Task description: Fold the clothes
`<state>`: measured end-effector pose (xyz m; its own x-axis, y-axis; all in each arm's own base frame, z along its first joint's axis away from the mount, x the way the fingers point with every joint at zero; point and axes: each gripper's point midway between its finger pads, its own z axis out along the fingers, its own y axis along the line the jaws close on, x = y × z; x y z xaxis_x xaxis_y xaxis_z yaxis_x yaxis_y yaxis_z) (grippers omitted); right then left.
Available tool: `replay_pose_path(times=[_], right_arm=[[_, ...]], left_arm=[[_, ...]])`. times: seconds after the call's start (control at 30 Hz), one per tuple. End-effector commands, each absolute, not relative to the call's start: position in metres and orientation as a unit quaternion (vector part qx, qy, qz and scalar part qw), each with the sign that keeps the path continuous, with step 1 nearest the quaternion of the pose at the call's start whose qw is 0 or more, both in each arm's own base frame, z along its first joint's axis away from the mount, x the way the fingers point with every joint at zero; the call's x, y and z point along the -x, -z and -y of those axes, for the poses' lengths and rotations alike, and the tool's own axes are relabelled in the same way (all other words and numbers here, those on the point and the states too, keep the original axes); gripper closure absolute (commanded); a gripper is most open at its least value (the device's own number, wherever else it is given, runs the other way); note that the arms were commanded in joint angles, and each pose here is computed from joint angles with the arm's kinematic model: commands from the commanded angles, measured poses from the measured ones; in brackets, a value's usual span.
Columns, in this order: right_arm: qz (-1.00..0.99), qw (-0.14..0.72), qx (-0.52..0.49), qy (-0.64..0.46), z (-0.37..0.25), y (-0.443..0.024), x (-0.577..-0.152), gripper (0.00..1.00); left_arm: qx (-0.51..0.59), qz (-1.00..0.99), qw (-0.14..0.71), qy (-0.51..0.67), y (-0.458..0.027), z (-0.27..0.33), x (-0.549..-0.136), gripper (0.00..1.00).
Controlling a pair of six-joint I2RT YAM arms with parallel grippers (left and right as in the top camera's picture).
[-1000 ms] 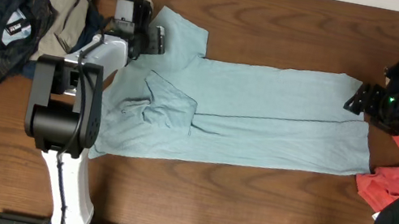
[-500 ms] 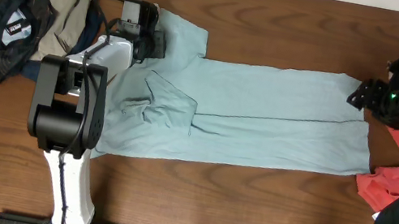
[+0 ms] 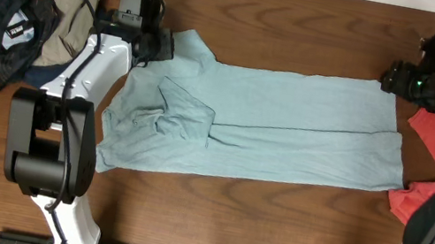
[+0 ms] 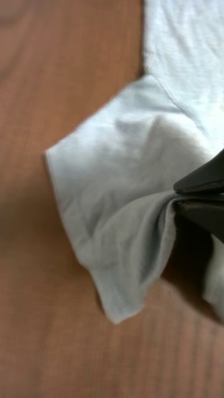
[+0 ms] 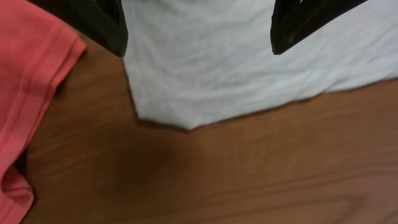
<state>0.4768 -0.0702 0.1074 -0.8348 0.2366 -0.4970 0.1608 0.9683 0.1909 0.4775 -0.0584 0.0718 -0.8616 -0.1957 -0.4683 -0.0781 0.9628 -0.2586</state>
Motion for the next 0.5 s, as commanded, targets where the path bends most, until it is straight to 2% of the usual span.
replay_pose_path(times=[0.0, 0.27, 0.47], right_arm=[[-0.959, 0.256, -0.106, -0.050, 0.075, -0.080, -0.485, 0.28], [-0.948, 0.271, -0.164, -0.044, 0.088, -0.026, -0.515, 0.28], [-0.942, 0.283, -0.172, -0.056, 0.087, -0.003, -0.529, 0.28]], left_arm=[[0.089, -0.963, 0.226, 0.116, -0.067, 0.056, -0.466, 0.94], [0.095, -0.971, 0.188, 0.110, -0.058, 0.055, -0.448, 0.94], [0.095, -0.972, 0.184, 0.110, -0.057, 0.055, -0.447, 0.94]])
